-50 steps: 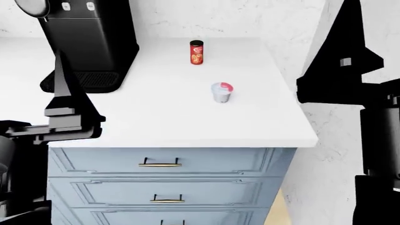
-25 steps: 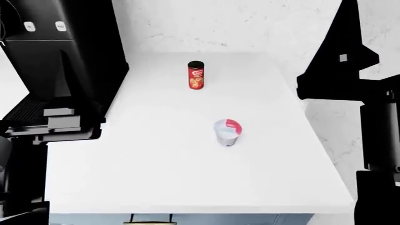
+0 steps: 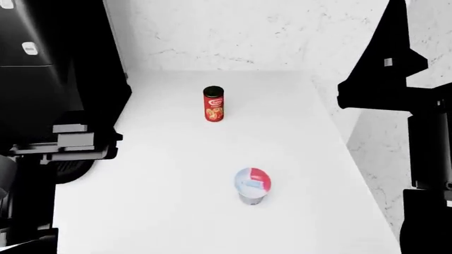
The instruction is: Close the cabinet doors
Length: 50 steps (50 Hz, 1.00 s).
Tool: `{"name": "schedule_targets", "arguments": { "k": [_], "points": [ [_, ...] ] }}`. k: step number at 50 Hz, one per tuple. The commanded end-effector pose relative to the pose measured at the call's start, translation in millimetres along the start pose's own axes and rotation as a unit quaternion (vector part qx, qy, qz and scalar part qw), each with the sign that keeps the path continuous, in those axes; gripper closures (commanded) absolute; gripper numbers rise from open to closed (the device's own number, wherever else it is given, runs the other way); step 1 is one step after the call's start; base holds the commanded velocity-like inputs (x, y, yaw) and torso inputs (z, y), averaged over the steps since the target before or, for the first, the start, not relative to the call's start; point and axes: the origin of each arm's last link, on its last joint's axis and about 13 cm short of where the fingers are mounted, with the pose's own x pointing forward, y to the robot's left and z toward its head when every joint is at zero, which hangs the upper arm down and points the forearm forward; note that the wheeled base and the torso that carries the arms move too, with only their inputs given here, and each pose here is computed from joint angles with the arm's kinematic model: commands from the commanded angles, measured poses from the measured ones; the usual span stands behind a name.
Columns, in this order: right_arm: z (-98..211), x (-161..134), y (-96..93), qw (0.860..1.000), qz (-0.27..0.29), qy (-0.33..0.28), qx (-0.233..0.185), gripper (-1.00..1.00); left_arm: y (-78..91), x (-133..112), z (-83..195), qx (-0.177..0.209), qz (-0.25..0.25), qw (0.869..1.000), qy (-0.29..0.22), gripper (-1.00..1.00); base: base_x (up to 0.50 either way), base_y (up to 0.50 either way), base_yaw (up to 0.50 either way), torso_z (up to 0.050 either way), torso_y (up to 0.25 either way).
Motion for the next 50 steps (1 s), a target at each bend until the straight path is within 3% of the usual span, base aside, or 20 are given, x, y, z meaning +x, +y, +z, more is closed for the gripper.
{"name": "schedule_targets", "arguments": {
  "k": [1, 6, 9, 14, 20, 28, 50],
  "points": [
    [-1.4, 0.0, -0.2, 1.000, 0.002, 0.004, -0.001, -1.00, -0.4, -1.5, 1.8, 0.009, 0.004, 1.000, -0.016, -1.00, -0.03, 0.00, 0.00, 0.000, 0.000],
    [-1.7, 0.2, -0.7, 1.000, 0.001, 0.006, 0.008, -1.00, 0.5, -0.9, 1.8, 0.001, 0.006, 1.000, -0.014, -1.00, -0.15, -0.09, 0.00, 0.000, 0.000],
    [-2.2, 0.0, 0.2, 1.000, 0.000, -0.004, -0.015, -1.00, -0.1, -1.2, 1.4, 0.004, 0.001, 1.000, -0.013, -1.00, -0.03, -0.06, 0.00, 0.000, 0.000],
    [-1.1, 0.3, -0.6, 1.000, 0.002, -0.001, 0.003, -1.00, -0.2, -1.3, 1.5, -0.001, 0.001, 1.000, -0.008, -1.00, 0.00, 0.00, 0.00, 0.000, 0.000],
    [-1.1, 0.7, -1.4, 1.000, -0.004, 0.001, 0.005, -1.00, -0.7, -0.7, 0.4, -0.005, 0.000, 1.000, -0.002, -1.00, 0.45, -0.09, 0.00, 0.000, 0.000],
    [-1.7, 1.0, -1.6, 1.000, -0.006, -0.001, -0.001, -1.00, -1.3, -0.4, -0.1, -0.005, -0.001, 1.000, 0.006, -1.00, 0.01, 0.00, 0.00, 0.000, 0.001],
    [-2.7, 0.4, -1.0, 1.000, -0.001, -0.003, -0.006, -1.00, -2.4, -0.6, 2.2, 0.002, -0.011, 1.000, 0.004, -1.00, 0.00, 0.00, 0.00, 0.050, 0.000]
  ]
}}
